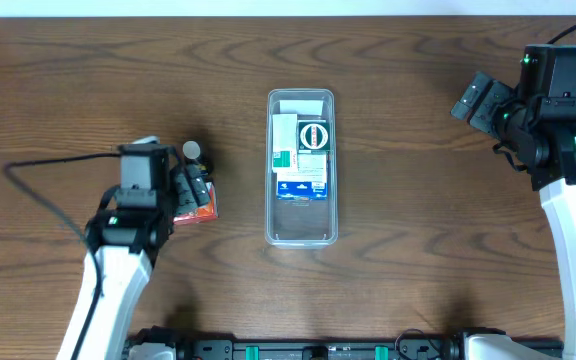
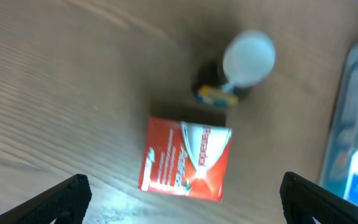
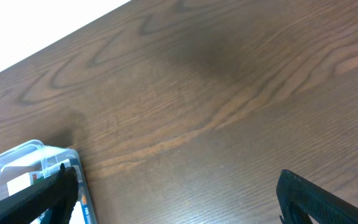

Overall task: Pack container
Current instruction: 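Reach left gripper down onto the dark medicine bottle and grasp it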

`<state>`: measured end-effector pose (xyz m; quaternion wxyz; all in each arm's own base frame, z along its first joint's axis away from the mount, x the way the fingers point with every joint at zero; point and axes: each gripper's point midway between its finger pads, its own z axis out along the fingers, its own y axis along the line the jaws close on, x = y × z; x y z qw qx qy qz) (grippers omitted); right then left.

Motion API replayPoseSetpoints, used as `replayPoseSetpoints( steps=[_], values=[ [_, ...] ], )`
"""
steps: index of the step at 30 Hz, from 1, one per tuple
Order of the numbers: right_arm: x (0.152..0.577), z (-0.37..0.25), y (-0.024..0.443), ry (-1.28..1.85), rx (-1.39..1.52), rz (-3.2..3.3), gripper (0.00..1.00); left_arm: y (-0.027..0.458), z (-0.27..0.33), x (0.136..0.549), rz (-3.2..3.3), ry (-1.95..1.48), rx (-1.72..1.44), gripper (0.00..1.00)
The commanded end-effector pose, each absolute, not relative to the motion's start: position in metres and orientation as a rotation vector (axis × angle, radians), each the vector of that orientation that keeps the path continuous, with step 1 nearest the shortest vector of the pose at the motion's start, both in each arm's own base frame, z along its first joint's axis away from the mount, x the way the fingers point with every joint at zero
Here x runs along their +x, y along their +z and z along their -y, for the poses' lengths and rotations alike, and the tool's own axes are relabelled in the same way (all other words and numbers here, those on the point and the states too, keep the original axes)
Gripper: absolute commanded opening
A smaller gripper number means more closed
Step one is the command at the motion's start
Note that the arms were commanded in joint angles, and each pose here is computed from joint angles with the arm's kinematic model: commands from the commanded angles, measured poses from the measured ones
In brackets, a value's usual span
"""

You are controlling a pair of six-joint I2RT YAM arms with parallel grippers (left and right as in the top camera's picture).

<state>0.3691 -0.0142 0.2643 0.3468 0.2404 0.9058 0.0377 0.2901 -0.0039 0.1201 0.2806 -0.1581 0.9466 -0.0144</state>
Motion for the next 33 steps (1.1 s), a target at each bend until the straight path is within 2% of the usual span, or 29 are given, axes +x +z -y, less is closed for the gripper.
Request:
replayPoseSetpoints(
  steps=[1, 14, 19, 25, 30, 33],
  values=[
    [0.369, 0.016, 0.264, 0.097, 0.641, -2.347, 0.99, 0.105, 0.012, 0.29, -2.624, -0.06, -0.309, 0.98],
    [0.369, 0.016, 0.264, 0.097, 0.642, -2.347, 0.99, 0.063, 0.012, 0.286, -2.784, -0.009, -0.246, 0.98],
    [0.369, 0.016, 0.264, 0.097, 0.641, -2.347, 0.99, 0.074, 0.013, 0.301, -2.701, -0.032, -0.255, 0.98],
    [0.369, 0.016, 0.264, 0.097, 0.641, -2.347, 0.99, 0.114, 0.017, 0.342, -2.475, -0.083, -0.237, 0.98],
    [0.369, 0.016, 0.264, 0.097, 0.642, -2.347, 0.99, 0.127, 0.018, 0.367, -2.37, -0.093, -0.207, 0.99],
    [0.369, 0.016, 0.264, 0.097, 0.641, -2.347, 0.99, 0.126, 0.019, 0.375, -2.352, -0.088, -0.184, 0.94]
  ],
)
